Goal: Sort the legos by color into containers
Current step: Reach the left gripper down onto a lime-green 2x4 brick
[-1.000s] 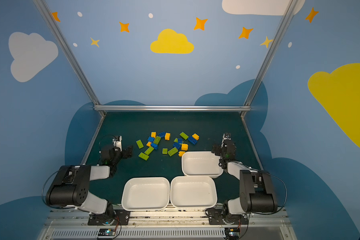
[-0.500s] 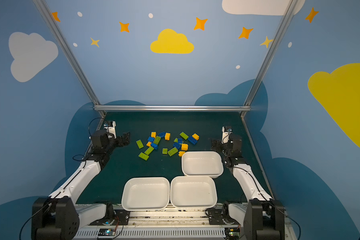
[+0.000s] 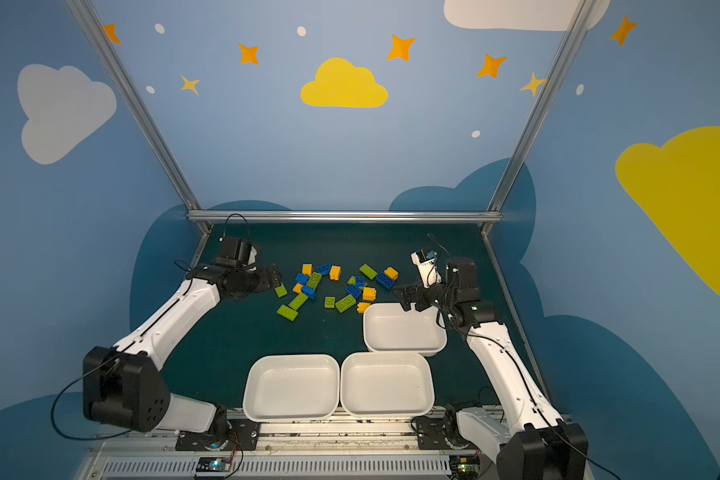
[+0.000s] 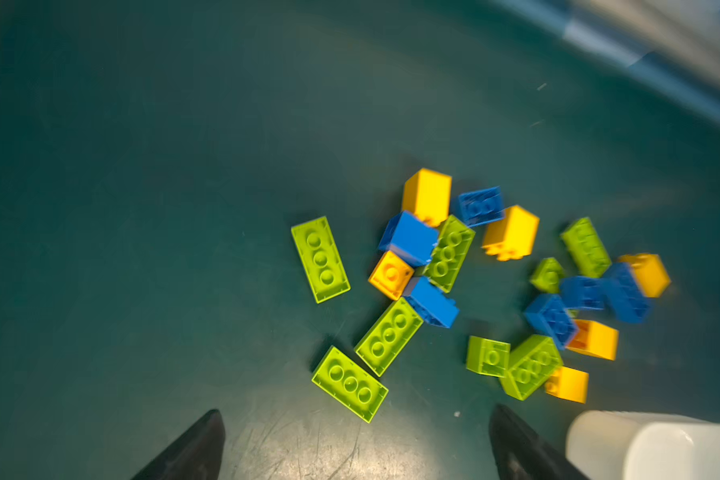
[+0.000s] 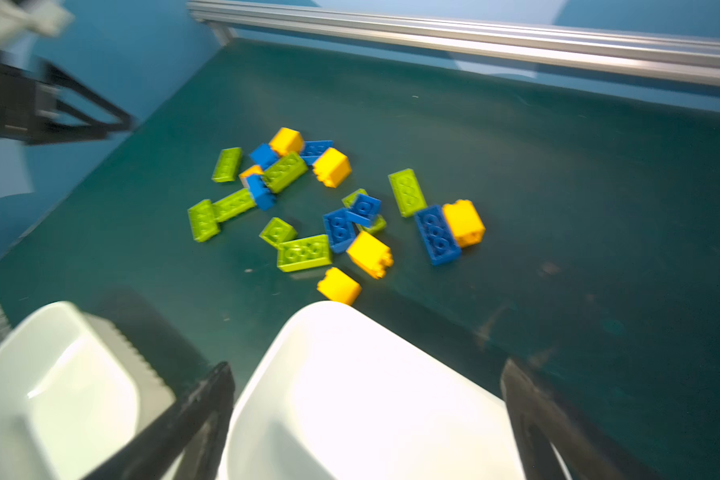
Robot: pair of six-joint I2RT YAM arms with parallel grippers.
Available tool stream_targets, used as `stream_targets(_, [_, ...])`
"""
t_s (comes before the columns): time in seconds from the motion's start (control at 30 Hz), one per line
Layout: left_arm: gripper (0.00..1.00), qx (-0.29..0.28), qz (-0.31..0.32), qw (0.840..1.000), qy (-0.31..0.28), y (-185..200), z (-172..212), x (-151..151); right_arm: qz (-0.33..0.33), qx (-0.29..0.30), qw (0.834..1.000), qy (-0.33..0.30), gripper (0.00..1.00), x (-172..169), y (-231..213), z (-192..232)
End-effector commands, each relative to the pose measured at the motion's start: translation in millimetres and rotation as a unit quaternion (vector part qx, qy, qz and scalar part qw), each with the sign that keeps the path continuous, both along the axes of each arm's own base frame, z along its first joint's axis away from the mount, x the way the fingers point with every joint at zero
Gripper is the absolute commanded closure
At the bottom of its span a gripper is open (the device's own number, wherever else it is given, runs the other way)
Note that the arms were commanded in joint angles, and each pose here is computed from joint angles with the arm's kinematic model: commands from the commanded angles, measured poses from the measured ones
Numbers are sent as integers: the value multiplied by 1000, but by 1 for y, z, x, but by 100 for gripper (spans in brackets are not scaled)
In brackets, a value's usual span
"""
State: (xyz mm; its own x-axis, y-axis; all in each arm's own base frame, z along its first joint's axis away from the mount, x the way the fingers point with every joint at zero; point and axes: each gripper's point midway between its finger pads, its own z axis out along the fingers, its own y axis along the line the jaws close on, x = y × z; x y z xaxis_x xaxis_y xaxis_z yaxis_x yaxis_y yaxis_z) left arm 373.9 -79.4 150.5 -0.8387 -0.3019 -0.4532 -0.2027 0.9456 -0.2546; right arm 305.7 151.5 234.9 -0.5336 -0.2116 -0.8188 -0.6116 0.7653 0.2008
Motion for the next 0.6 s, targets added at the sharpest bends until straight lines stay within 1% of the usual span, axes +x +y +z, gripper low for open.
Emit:
stream_targets(0.0, [2,34,44,997,58,4,-23,0,62,1,996,62,1,-23,22,-3])
stream_targets(0.1, [3,45,56,994,80,-1,-42,17,79,-10,993,84,1,-23,33,-3])
stream_targets(0.2, [4,59,63,992,97,-4,-60,33,92,-11,992,87,1,-20,43,-1])
stream_targets(0.3, [8,95,89,983,125,6,-77,40,89,-15,993,81,1,-16,47,1])
stream_targets(0.37, [12,117,108,977,141,12,-85,43,83,-20,993,82,1,-14,46,0])
stream_targets(0.43, [14,116,107,977,141,10,-91,51,84,-25,993,86,1,-14,45,-1])
stream_targets(0.5, [24,114,109,978,138,10,-98,56,81,-30,992,88,1,-15,43,-4])
stream_targets(0.57, [26,113,116,977,141,12,-106,59,79,-34,992,92,1,-16,42,-7])
